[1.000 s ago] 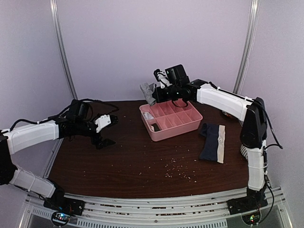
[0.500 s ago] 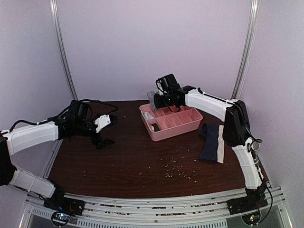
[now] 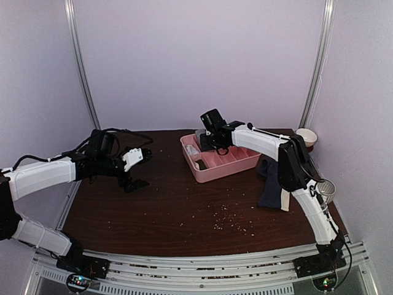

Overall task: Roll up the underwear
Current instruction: Place the underwear in the storage box.

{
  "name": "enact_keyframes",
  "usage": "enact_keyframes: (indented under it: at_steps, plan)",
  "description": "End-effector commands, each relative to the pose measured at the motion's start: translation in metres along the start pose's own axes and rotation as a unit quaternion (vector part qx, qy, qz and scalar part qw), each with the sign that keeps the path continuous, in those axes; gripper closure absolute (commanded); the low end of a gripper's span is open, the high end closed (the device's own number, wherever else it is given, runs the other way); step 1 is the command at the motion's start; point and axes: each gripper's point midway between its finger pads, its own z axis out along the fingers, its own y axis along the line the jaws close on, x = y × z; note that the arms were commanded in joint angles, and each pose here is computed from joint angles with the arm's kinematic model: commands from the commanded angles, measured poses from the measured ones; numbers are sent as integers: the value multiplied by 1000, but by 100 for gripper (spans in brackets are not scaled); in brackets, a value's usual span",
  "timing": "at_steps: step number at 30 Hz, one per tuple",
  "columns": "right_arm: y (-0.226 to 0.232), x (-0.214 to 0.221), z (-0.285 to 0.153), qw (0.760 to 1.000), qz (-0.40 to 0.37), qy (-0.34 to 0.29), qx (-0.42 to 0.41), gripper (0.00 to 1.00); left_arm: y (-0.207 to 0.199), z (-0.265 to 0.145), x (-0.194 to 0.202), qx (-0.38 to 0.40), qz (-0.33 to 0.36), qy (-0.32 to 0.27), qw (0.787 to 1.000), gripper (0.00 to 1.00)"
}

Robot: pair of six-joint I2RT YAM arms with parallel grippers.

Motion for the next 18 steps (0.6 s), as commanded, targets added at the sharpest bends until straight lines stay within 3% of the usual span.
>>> enact_keyframes:
  at_steps: [1, 18]
  plan:
    - [-17, 4, -5, 999, 4, 25, 29, 100, 5, 1, -1, -10, -2, -9, 1000, 2]
    - [-9, 75, -64, 987, -22, 162, 3, 100, 3, 1, -1, -5, -2, -10, 1000, 2]
